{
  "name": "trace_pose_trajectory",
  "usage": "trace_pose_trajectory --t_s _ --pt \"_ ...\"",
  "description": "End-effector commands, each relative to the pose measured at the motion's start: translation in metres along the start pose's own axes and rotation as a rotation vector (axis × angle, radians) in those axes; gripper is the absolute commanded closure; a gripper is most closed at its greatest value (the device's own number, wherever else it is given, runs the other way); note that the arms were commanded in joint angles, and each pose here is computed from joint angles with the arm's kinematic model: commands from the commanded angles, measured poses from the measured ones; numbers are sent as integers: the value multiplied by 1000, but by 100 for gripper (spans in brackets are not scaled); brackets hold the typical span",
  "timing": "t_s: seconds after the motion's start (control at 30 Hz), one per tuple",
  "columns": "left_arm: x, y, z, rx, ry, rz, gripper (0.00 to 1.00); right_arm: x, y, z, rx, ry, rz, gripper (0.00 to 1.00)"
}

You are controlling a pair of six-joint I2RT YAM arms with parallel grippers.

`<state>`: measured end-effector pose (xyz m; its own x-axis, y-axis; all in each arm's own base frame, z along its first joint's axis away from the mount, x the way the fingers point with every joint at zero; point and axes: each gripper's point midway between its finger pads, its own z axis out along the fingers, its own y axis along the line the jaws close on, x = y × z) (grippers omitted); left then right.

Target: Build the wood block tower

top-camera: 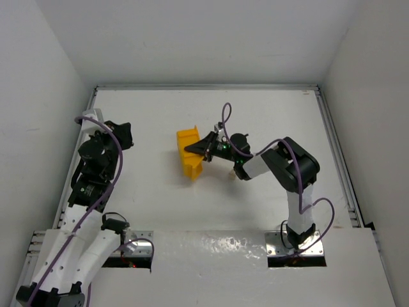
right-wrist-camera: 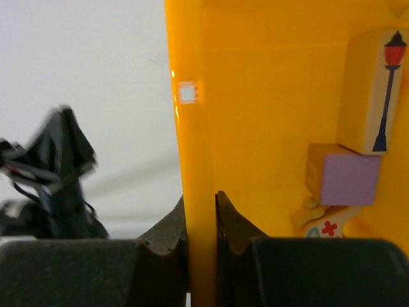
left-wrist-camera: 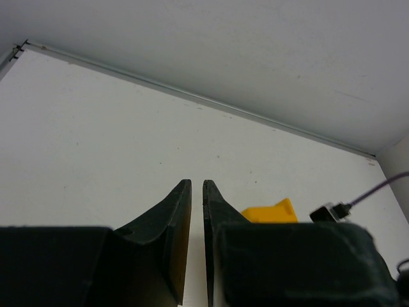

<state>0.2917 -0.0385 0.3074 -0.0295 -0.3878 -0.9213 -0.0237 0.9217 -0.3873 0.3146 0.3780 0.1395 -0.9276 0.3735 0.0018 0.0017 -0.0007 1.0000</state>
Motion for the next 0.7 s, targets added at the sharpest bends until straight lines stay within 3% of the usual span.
trace_pose_trajectory --t_s 0.0,0.13,0.23,0.33,0.43,0.57,0.67 --pt "-18 -4 -5 -3 -57 2 89 47 80 -43 -334 -15 -298 100" --pt "-9 -18 2 66 -17 0 88 14 76 -27 -338 -38 -260 100" --pt "-10 -8 0 19 -26 7 88 43 51 -38 -270 -1 -246 100" --pt "-12 -11 0 32 -42 -5 88 39 72 -41 -317 -38 -302 100" --pt "-4 -15 6 49 2 11 88 36 79 -29 -339 -3 -212 100" --pt "-1 -12 6 37 5 5 88 31 112 -16 -428 -30 -280 100" --pt "2 -16 10 53 15 11 88 35 86 -13 -370 -11 -177 100"
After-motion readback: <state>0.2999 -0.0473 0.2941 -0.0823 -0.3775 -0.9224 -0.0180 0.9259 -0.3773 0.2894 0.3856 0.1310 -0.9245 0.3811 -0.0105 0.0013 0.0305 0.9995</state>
